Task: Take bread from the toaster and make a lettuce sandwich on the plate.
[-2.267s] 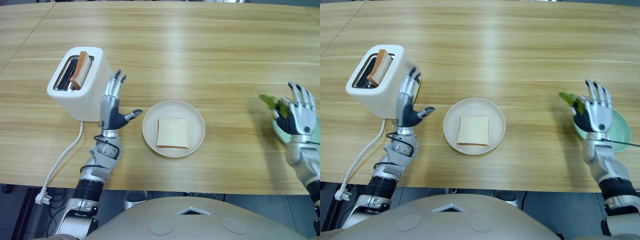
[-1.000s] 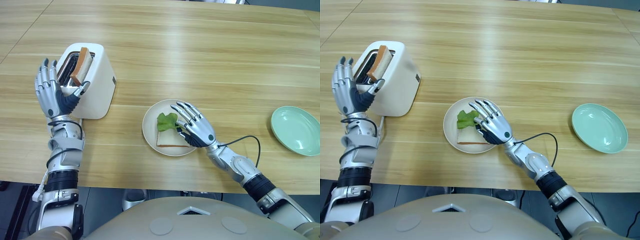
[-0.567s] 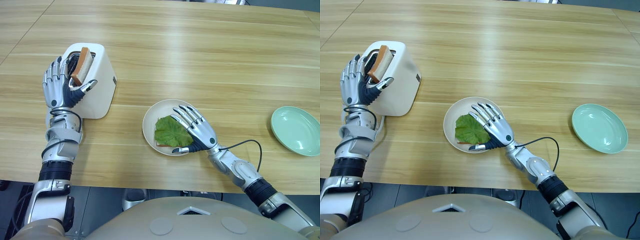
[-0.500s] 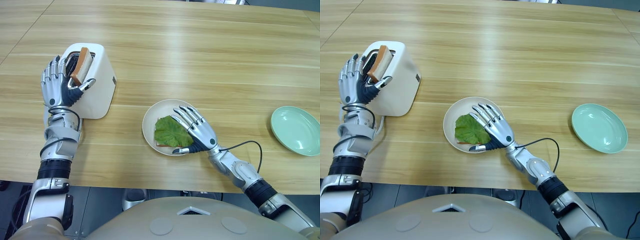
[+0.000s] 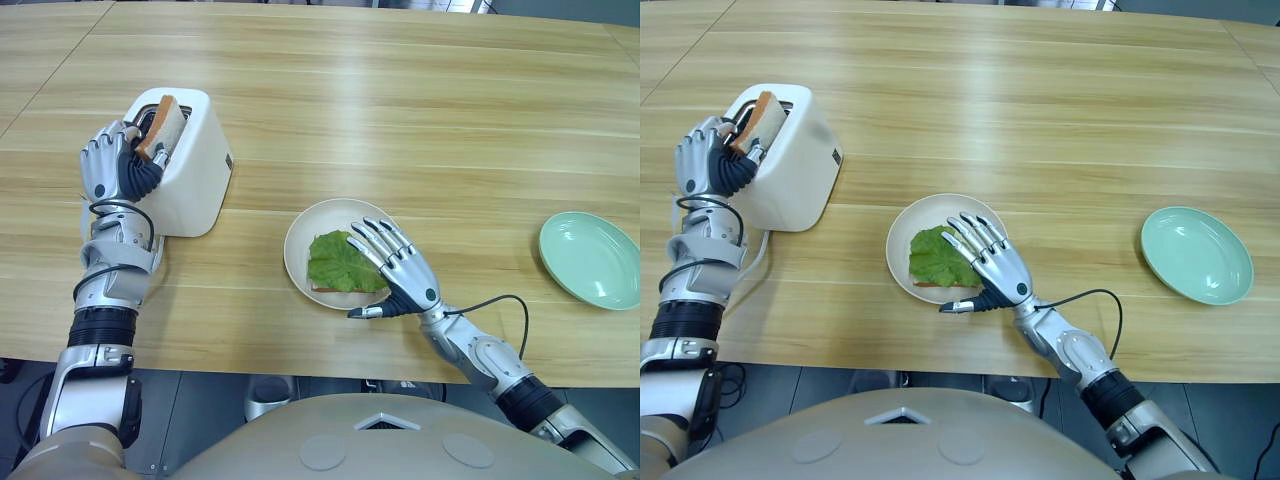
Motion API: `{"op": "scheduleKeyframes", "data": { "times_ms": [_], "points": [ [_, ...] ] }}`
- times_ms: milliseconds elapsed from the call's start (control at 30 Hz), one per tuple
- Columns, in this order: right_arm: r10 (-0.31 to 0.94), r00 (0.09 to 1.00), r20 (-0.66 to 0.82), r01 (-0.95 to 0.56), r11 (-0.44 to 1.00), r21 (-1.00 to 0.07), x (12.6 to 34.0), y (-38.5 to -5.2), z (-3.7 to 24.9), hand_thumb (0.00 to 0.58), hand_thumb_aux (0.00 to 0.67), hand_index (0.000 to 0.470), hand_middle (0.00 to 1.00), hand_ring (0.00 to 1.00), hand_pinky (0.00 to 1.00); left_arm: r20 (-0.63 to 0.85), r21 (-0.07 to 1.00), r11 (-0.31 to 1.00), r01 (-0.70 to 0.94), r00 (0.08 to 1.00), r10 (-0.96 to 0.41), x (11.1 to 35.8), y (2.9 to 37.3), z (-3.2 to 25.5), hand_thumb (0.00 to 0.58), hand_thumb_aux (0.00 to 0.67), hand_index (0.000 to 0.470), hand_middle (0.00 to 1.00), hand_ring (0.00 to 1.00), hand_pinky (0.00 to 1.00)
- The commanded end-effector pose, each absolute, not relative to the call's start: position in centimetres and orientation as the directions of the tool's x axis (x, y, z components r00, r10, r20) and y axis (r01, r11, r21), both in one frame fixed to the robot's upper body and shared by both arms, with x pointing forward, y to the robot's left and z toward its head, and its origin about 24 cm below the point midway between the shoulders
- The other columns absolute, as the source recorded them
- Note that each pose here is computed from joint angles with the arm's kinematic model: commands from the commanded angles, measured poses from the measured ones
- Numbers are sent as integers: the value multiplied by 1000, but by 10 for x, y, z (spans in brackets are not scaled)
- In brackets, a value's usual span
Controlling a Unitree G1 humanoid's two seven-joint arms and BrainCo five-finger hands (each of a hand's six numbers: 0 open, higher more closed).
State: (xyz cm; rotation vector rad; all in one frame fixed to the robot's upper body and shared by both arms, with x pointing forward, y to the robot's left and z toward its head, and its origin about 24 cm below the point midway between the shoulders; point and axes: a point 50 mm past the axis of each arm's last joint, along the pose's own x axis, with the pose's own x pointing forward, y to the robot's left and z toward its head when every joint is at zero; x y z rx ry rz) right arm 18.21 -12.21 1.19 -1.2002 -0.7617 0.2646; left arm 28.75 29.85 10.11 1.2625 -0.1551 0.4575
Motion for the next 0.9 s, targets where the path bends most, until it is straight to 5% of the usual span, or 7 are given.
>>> {"op": "scheduleKeyframes", "data": {
  "times_ms": [33, 200, 233, 300, 467, 600, 900],
  "points": [
    [535, 734, 420, 231, 384, -894, 183, -125, 18, 0, 0, 0, 0, 0, 0, 292, 907, 237, -347, 926, 238, 287, 296, 86, 580, 670, 460, 820, 820, 820],
    [509, 734, 450, 262, 399, -879, 183, -126, 21, 0, 0, 0, 0, 0, 0, 419, 839, 261, -477, 874, 248, 290, 296, 103, 580, 670, 460, 816, 816, 816],
    [495, 738, 458, 274, 400, -875, 184, -128, 21, 0, 0, 0, 0, 0, 0, 447, 818, 273, -507, 858, 253, 291, 295, 107, 580, 670, 460, 980, 980, 980],
    [475, 744, 469, 293, 399, -869, 186, -131, 21, 0, 0, 0, 0, 0, 0, 529, 742, 301, -599, 799, 286, 293, 298, 117, 580, 670, 460, 1000, 1000, 1000],
    [386, 766, 514, 381, 372, -847, 196, -151, 27, 0, 0, 0, 0, 0, 0, 787, 425, 371, -826, 540, 300, 283, 295, 158, 580, 670, 460, 1000, 1000, 1000],
    [253, 784, 567, 472, 350, -809, 209, -179, 37, 0, 0, 0, 0, 0, 0, 926, 238, 514, -824, 353, 137, 259, 254, 191, 580, 670, 460, 1000, 1000, 1000],
    [260, 721, 642, 546, 357, -758, 210, -189, 57, 0, 0, 0, 0, 0, 0, 752, 416, 896, -157, 614, -241, 253, 143, 145, 580, 670, 460, 1000, 1000, 1000]
  ]
}}
